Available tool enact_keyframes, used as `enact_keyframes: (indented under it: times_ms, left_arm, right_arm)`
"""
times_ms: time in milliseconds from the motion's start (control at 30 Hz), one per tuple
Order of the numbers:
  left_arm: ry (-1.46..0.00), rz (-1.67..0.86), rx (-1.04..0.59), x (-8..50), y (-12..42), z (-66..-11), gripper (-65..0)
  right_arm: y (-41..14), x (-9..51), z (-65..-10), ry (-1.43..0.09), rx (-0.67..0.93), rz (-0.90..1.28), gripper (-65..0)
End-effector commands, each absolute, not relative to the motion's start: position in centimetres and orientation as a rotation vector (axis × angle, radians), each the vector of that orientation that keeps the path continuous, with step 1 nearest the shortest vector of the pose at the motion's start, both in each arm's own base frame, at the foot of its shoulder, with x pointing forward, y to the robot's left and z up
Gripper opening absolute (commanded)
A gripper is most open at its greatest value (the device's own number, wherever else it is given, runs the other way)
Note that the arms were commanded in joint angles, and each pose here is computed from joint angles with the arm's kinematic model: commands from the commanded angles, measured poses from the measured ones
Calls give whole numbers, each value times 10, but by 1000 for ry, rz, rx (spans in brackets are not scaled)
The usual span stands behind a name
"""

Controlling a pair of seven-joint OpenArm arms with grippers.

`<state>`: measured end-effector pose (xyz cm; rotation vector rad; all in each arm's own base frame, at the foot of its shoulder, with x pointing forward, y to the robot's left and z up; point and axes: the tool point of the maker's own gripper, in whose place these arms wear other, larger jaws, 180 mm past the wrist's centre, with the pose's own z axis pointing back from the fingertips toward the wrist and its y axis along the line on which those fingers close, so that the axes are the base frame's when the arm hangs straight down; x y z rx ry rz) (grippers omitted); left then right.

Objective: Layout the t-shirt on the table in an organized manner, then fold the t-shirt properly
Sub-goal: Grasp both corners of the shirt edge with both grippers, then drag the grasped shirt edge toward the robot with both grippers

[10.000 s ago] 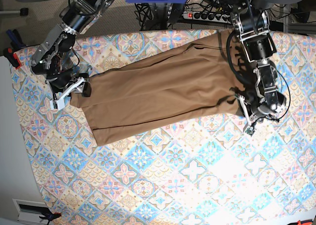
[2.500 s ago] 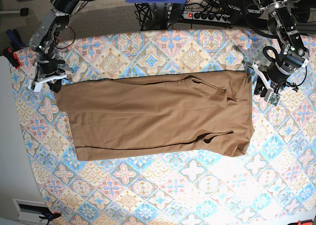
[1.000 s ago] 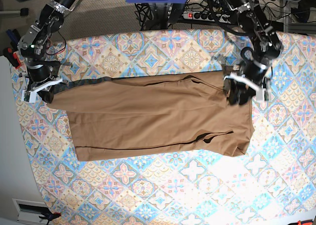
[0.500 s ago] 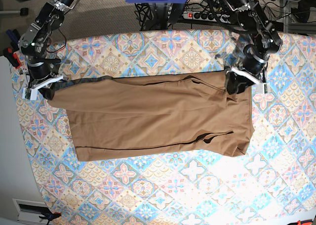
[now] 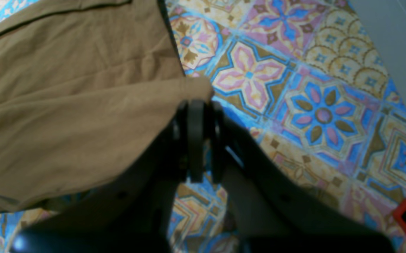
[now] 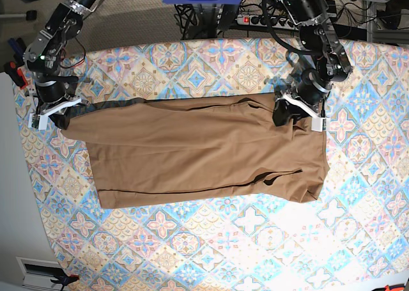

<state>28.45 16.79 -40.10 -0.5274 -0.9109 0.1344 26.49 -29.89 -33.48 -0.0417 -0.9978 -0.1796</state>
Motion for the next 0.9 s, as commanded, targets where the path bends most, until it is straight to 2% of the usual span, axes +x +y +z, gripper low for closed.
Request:
enact_keyframes:
  times_ms: [0, 167, 233, 300, 567, 733, 867]
  left_arm:
    - [-959, 124, -532, 292, 171, -389, -468]
    - [-961, 122, -533, 294, 170, -389, -476]
    - [-968, 115, -535, 297, 169, -386, -539]
    - [-973, 105, -528, 302, 169, -384, -650]
    - [-991, 67, -475, 303, 175, -374, -650]
    - [-1032, -22, -391, 268, 176, -344, -650]
    - [-1011, -49, -354, 241, 178, -340, -650]
  right_arm:
    - [-302, 273, -318, -1057, -52, -165, -650]
    - [-302, 273, -318, -1057, -52, -165, -650]
    - [-302, 273, -318, -1057, -52, -165, -650]
    - [-302, 273, -318, -1057, -52, -165, -650]
    - [-302, 273, -318, -1057, -52, -165, -650]
    - [-302, 273, -319, -1057, -52, -166, -650]
    - [-288, 278, -322, -1050, -23, -134, -650]
